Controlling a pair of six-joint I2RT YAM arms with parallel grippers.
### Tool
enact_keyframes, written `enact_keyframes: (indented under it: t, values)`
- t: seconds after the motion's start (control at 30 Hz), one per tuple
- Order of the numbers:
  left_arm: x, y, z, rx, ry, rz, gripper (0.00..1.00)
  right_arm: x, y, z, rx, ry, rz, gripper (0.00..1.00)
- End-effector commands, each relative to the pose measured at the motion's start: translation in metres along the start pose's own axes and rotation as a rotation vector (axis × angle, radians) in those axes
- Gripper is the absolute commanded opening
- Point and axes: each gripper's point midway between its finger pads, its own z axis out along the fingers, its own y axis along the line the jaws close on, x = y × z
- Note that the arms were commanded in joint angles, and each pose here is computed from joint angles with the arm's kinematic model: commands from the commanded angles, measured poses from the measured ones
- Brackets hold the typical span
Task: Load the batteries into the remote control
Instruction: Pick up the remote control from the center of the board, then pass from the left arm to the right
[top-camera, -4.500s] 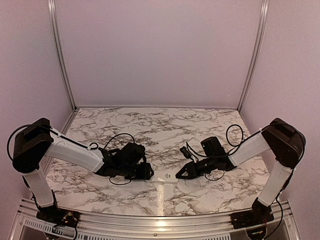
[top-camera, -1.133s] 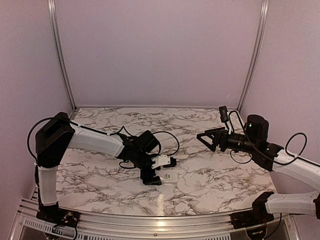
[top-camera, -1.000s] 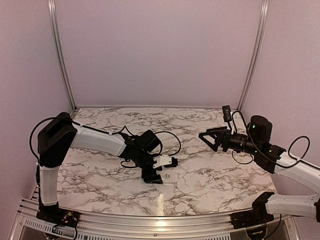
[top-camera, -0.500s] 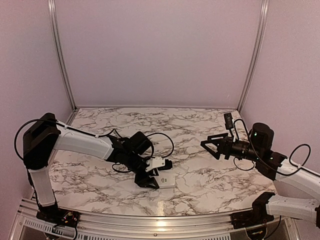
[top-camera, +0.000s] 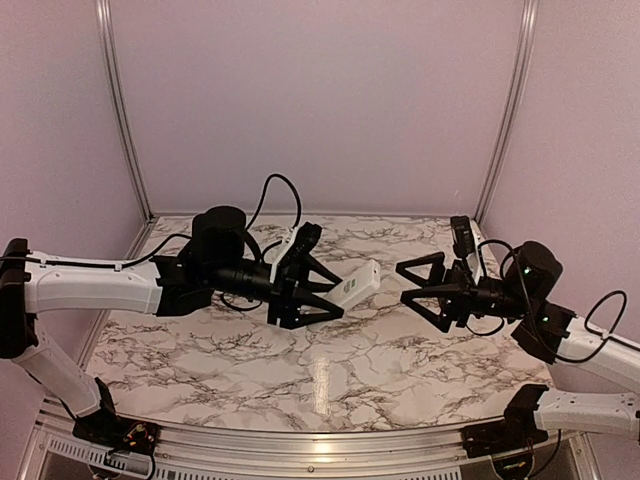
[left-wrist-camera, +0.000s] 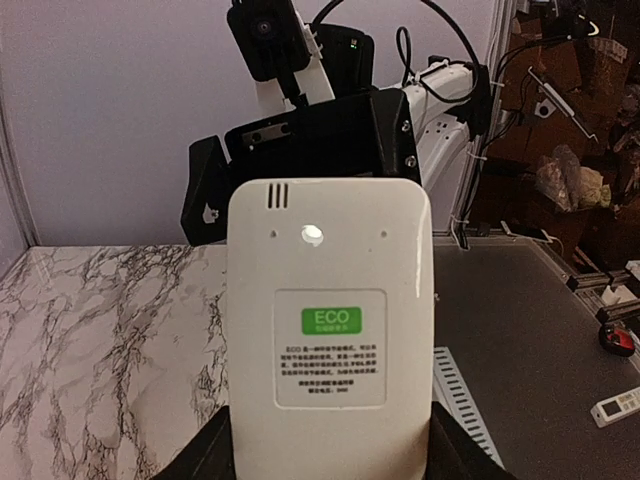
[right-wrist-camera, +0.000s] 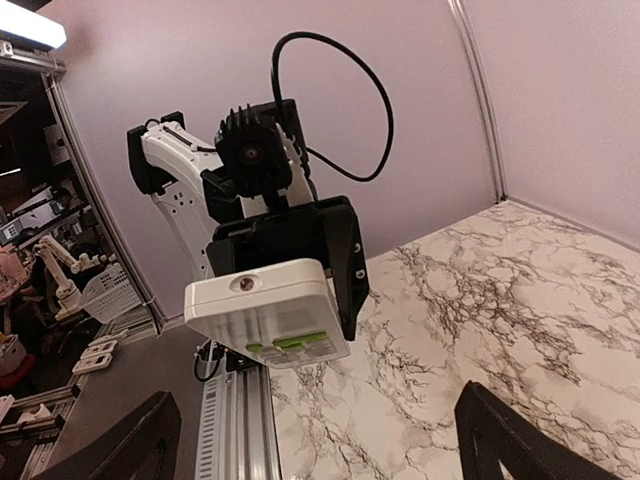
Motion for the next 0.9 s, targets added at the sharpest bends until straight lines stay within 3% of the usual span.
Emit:
enact_keyframes:
  t: [0.0, 0.2, 0.63, 0.77, 0.87]
  values:
    - [-0.053, -0.018, -0.012, 0.079, -0.219, -0.009, 0.36, -0.034, 0.036, 0.013, -0.111, -0.058, -0.087, 0.93]
    - [-0.063, -0.029, -0.013, 0.153, -0.286, -0.061, 0.36, -0.038, 0.054, 0.035, -0.176, -0.033, -0.1, 0.93]
    - [-0.047, -0.022, 0.005, 0.149, -0.272, -0.112, 0.37, -0.044, 0.067, 0.072, -0.21, -0.006, -0.091, 0.91]
    - [-0.044, -0.017, 0.007, 0.131, -0.278, -0.124, 0.37, -0.046, 0.06, 0.079, -0.158, -0.007, -0.072, 0.86]
    - [-0.043, -0.014, 0.007, 0.108, -0.288, -0.128, 0.37, -0.044, 0.05, 0.08, -0.105, -0.009, -0.056, 0.75]
